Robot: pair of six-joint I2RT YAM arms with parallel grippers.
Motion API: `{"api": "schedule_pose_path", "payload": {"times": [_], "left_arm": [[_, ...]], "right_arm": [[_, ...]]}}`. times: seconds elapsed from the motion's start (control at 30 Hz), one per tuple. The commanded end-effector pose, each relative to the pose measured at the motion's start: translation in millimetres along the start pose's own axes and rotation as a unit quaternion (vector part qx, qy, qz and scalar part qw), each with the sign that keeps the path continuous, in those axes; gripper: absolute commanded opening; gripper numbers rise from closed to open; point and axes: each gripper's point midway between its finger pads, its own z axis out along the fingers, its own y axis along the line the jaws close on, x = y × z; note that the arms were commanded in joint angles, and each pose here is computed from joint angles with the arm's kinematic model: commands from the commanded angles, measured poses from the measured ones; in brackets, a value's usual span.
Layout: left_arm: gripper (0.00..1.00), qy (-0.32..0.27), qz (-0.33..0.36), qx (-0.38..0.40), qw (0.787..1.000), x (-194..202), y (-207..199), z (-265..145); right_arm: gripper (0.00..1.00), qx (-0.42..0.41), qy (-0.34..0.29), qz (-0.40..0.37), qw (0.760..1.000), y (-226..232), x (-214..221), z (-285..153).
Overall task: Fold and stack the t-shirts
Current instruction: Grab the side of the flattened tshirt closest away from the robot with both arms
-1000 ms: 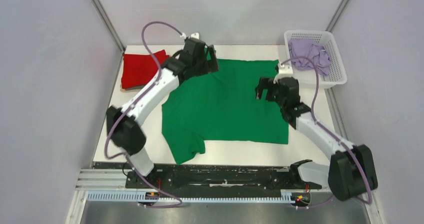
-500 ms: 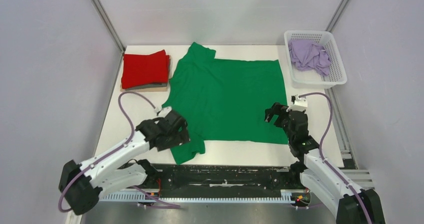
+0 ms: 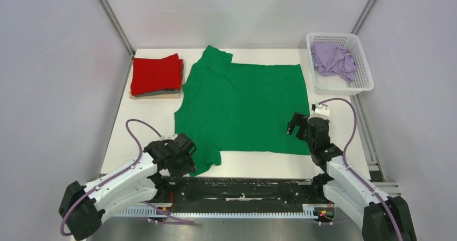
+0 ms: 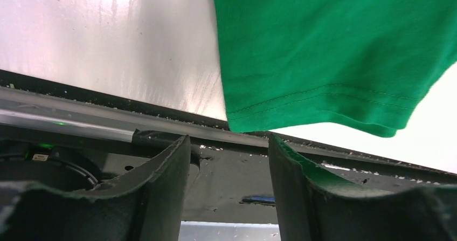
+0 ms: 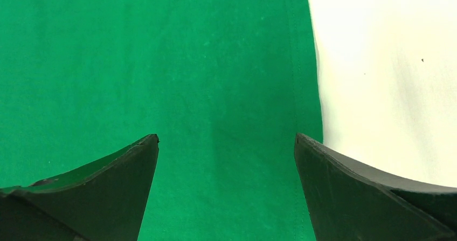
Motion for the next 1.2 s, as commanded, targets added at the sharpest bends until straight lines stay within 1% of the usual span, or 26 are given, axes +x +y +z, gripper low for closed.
{"api": "schedule_pose_path", "payload": {"times": [0.0, 0.1, 0.27, 0.5, 0.63, 0.67, 0.77, 0.8, 0.87, 0.9, 1.03, 1.17], "left_arm": [[0.60, 0.026, -0.012, 0.010, 1.000, 8, -10, 4], [0.57, 0.018, -0.008, 0.006, 1.000, 4, -13, 4], [0.54, 0.030, -0.001, 0.019, 0.999, 7, -21, 11], [0.44, 0.027, 0.012, -0.010, 1.000, 5, -15, 21], [0.38, 0.038, 0.012, -0.017, 0.999, 9, -13, 27], [0.36, 0.038, 0.011, -0.015, 0.999, 9, -14, 28], [0.25, 0.037, 0.010, -0.013, 0.999, 9, -15, 32], [0.20, 0.037, 0.012, -0.011, 0.999, 9, -16, 32], [0.07, 0.034, 0.016, -0.012, 0.999, 7, -17, 32], [0.02, 0.031, 0.019, -0.012, 0.999, 6, -17, 32], [0.02, 0.034, 0.024, -0.010, 0.999, 6, -18, 30], [0.02, 0.037, 0.028, 0.021, 0.999, 10, -23, 24]], "right_arm": [[0.98, 0.011, -0.030, 0.003, 0.999, 1, -23, -1], [0.98, 0.017, -0.030, 0.004, 0.999, -1, -23, -1], [0.98, 0.022, -0.025, 0.000, 0.999, -3, -21, 1], [0.98, 0.029, -0.018, -0.007, 0.999, -5, -18, 3], [0.98, 0.035, -0.021, -0.010, 0.999, -8, -19, 3], [0.98, 0.037, -0.021, -0.010, 0.999, -9, -19, 3], [0.98, 0.042, -0.021, -0.009, 0.999, -10, -18, 3], [0.98, 0.046, -0.022, -0.006, 0.999, -11, -19, 3], [0.98, 0.056, -0.025, 0.000, 0.998, -15, -20, 2], [0.98, 0.063, -0.026, 0.004, 0.998, -17, -20, 1], [0.98, 0.093, -0.028, 0.030, 0.995, -28, -18, -5], [0.98, 0.096, -0.003, 0.046, 0.994, -33, 1, -10]]}}
